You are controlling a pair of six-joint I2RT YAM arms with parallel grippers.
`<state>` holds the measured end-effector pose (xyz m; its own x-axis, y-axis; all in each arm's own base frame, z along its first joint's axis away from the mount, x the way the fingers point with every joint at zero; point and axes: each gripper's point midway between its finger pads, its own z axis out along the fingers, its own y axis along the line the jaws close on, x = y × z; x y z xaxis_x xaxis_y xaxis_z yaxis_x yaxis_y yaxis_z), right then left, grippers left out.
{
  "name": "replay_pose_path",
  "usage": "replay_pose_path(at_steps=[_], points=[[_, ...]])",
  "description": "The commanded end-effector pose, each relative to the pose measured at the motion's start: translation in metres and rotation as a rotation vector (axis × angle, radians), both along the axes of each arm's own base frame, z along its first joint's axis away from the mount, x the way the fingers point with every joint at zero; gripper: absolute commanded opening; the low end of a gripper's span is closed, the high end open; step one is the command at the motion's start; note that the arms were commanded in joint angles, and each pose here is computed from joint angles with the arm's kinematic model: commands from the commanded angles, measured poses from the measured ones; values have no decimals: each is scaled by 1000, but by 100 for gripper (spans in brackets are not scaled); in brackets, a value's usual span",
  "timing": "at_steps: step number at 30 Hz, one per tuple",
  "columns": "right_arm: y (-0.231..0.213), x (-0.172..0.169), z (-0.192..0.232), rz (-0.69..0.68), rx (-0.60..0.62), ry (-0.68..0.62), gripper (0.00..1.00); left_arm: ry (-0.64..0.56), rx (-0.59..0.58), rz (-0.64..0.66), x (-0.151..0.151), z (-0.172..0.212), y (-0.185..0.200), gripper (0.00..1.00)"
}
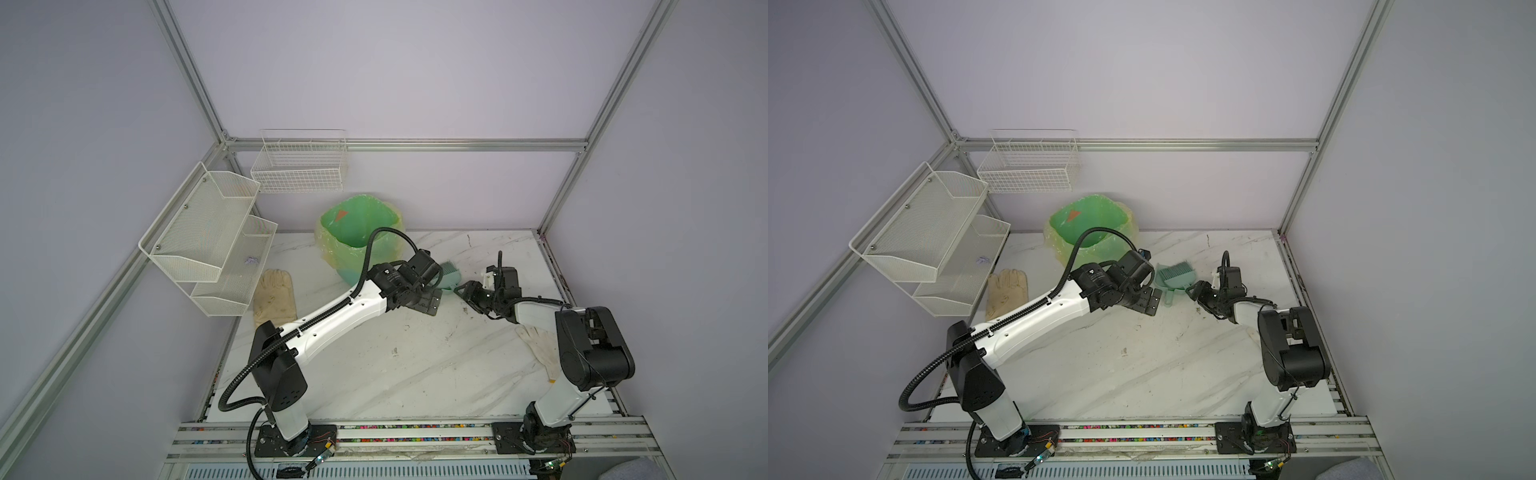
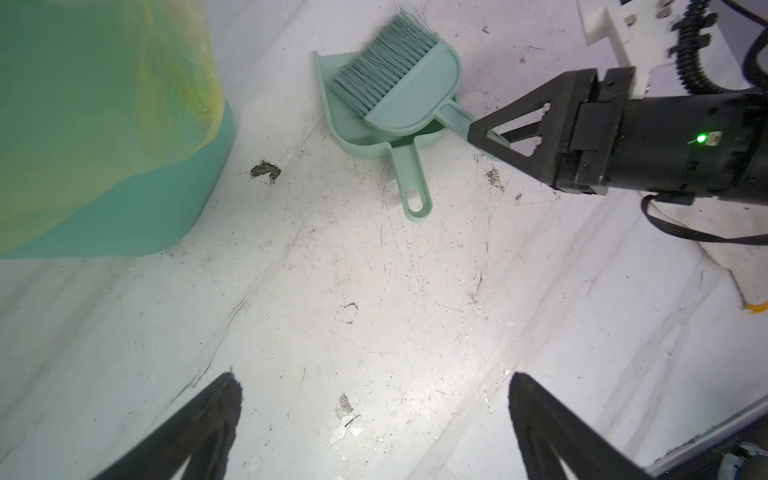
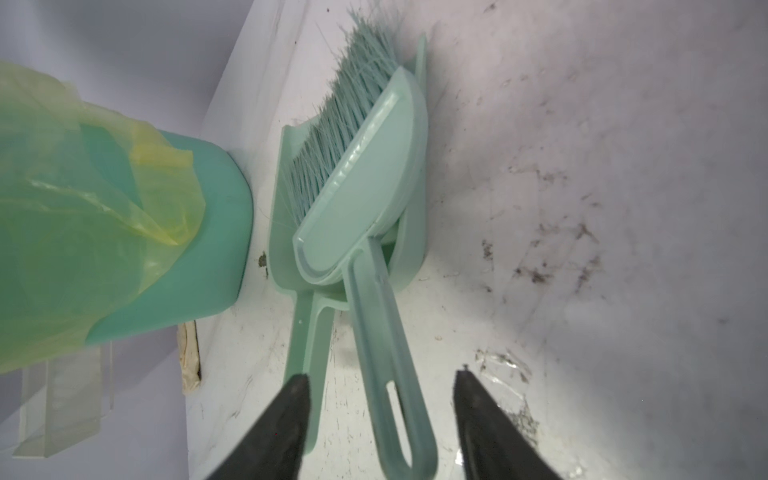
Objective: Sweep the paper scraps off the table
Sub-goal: 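Open both grippers and draw them back from the dustpan and brush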
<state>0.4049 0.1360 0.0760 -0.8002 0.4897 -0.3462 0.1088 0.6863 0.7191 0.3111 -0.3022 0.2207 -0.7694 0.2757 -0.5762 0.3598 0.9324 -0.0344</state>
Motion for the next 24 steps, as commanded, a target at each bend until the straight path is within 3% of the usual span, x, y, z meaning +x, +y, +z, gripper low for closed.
replay_pose_path(at_steps=[1, 6, 8, 19, 24], points=[[-12, 3, 22, -34, -26, -50, 73, -86, 6, 73, -3, 18, 27, 100], [-24, -1, 37, -75, -67, -80, 85, -154, 78, 173, -6, 18, 65, 100], [-28, -4, 46, -93, -71, -104, 97, -182, 123, 238, -7, 17, 85, 100], [-55, -8, 98, -194, -153, -241, 97, -309, 314, 408, -7, 2, 166, 100], [-66, -9, 119, -237, -200, -304, 97, -265, 322, 497, 2, -27, 207, 100]])
